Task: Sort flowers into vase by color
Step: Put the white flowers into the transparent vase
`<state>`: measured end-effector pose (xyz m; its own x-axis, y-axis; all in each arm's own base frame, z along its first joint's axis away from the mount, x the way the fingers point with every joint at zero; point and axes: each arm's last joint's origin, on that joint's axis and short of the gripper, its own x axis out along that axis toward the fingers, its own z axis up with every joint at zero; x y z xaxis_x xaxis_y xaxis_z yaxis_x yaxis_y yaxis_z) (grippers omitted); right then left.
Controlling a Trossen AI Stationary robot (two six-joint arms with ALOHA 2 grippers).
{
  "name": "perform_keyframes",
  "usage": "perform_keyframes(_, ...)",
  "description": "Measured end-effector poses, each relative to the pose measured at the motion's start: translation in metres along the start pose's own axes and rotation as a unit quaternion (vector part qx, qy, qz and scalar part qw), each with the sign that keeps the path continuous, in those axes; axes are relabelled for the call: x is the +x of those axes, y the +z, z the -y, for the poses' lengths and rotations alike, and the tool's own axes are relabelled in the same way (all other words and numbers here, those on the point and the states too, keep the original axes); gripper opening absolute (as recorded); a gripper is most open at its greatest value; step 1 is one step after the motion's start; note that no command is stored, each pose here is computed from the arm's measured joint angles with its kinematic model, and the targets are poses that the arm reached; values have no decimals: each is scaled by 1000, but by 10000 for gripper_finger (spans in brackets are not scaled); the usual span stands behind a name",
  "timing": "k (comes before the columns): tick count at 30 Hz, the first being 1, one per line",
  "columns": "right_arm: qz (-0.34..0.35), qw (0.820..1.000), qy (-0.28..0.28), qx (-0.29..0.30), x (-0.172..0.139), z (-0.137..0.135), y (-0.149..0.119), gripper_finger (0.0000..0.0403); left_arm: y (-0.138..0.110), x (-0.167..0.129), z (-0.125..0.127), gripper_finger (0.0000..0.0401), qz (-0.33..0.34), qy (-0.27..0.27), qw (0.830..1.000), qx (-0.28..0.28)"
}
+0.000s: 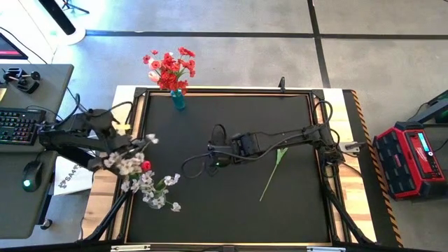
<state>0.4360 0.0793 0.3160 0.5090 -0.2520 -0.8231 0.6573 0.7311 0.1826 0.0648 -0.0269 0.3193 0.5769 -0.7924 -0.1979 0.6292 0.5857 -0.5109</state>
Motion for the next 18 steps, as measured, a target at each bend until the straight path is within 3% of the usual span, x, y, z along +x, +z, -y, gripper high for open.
perform_keyframes(5, -18, 1000, 22, -1, 0, -2, -1, 208, 5, -1, 4, 186, 15, -26, 999, 10)
perform_keyframes(10, -51, 995, 82, -28, -1, -8, -1, 208, -2, 3, -3, 186, -19, 6, 1000, 7)
perform_keyframes(18, -52, 994, 89, -31, -1, -9, 0, 208, -1, 5, -2, 186, -19, 5, 1000, 16)
